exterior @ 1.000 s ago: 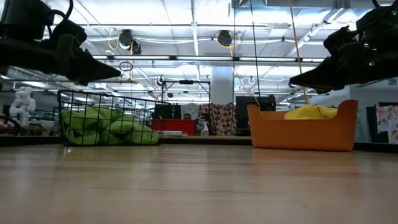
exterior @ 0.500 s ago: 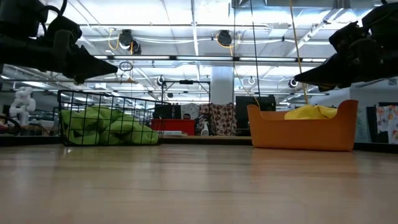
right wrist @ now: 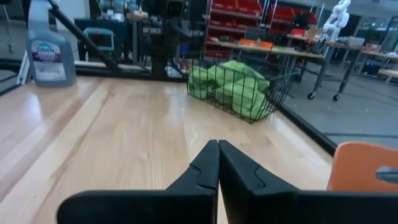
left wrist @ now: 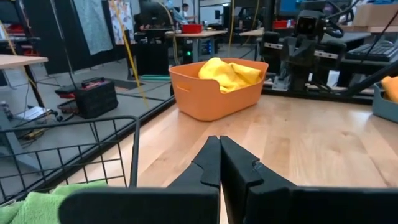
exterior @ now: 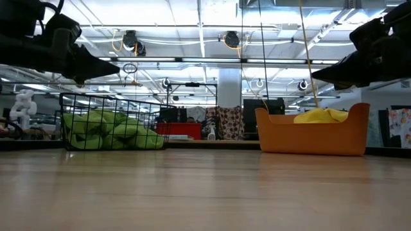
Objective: Sort microfiber towel by color & place in baskets
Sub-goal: Return to Home Position
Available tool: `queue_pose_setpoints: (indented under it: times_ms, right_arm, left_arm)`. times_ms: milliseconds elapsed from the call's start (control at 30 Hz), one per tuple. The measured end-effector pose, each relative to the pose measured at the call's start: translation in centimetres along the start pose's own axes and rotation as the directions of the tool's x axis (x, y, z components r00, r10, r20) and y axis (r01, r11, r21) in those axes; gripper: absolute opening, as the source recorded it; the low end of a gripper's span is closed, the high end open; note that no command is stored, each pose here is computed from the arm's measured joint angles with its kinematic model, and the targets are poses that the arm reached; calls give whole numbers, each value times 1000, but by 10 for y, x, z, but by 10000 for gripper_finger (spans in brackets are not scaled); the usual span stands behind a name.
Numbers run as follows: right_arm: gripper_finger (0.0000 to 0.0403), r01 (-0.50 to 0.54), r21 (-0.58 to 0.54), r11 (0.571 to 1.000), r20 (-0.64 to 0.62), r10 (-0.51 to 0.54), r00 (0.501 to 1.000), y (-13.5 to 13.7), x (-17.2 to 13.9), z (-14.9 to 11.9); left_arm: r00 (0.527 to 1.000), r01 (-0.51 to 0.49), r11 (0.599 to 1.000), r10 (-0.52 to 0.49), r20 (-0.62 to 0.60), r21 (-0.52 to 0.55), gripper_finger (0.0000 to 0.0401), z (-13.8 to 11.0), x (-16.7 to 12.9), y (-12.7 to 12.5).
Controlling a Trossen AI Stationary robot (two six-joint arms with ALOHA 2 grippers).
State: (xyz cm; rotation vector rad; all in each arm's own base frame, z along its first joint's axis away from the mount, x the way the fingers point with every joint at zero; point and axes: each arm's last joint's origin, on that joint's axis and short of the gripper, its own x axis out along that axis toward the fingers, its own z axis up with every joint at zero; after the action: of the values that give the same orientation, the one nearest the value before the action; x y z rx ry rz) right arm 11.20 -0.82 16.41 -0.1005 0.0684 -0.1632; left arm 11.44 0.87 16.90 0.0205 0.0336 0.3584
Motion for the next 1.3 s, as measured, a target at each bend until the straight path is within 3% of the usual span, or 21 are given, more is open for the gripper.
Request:
queue_pose_setpoints:
  times_ms: [533, 1067, 1300]
  right_arm:
    - [1, 15, 1, 1000, 108, -15, 994, -3, -16, 7]
    - [1, 2, 48, 999, 107, -7, 994, -3, -16, 7]
    - [1, -63, 30, 998, 102, 60, 993, -1, -16, 6]
  left_arm:
    - [998, 69, 998, -69, 13, -2, 0, 1, -9, -5]
    - [996, 86, 996, -86, -7, 1, 0, -2, -18, -6]
    - [994, 107, 994, -107, 5, -8, 0, -1, -20, -8]
